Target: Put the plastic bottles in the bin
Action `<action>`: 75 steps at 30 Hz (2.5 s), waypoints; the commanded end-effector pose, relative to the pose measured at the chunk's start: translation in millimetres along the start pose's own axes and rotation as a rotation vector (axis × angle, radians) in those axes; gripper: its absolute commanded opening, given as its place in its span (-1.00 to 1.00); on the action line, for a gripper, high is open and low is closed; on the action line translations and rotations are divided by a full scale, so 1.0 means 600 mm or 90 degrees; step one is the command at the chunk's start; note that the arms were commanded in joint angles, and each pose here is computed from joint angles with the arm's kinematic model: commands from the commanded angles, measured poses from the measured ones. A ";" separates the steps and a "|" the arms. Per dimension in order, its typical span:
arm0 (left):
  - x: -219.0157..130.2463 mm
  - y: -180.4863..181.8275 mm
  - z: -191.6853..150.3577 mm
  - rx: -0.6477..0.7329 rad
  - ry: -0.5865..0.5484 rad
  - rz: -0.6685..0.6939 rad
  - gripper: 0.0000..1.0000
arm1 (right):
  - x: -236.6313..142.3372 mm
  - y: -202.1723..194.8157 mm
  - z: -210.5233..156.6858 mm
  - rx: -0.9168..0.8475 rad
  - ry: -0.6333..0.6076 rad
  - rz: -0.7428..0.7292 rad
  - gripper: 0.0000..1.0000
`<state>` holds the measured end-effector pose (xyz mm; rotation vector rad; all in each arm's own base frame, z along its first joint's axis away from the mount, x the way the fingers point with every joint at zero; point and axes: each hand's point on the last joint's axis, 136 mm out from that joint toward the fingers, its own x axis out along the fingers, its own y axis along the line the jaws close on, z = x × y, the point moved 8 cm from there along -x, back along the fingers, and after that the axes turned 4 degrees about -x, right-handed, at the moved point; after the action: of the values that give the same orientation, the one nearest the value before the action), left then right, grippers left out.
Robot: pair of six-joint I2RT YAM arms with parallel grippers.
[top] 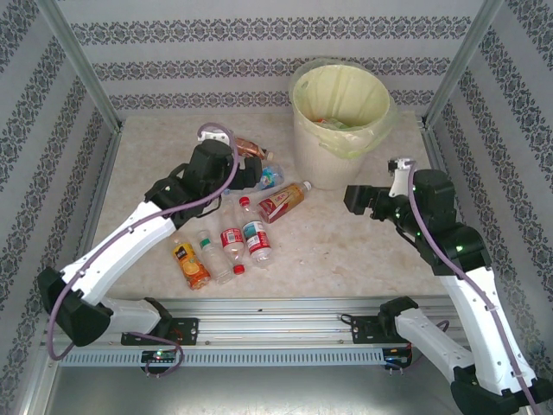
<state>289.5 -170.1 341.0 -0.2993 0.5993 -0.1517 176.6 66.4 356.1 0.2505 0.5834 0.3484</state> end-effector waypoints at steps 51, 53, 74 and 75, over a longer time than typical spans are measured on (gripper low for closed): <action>0.570 0.169 -0.019 -0.561 0.168 0.189 0.69 | -0.010 -0.001 -0.073 0.047 0.020 0.071 0.97; 0.574 0.171 -0.023 -0.561 0.168 0.193 0.61 | -0.009 -0.002 -0.074 0.048 0.021 0.068 0.96; 0.474 0.121 0.096 -0.422 0.118 -0.009 0.00 | 0.031 0.027 -0.074 0.019 0.039 0.216 0.96; 0.457 0.116 0.109 -0.401 0.112 -0.026 -0.01 | 0.032 0.032 -0.071 0.015 0.039 0.232 0.96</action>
<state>557.0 -158.3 146.7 -0.9657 0.9500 0.1782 161.0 84.7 306.2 0.3777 0.6634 0.5632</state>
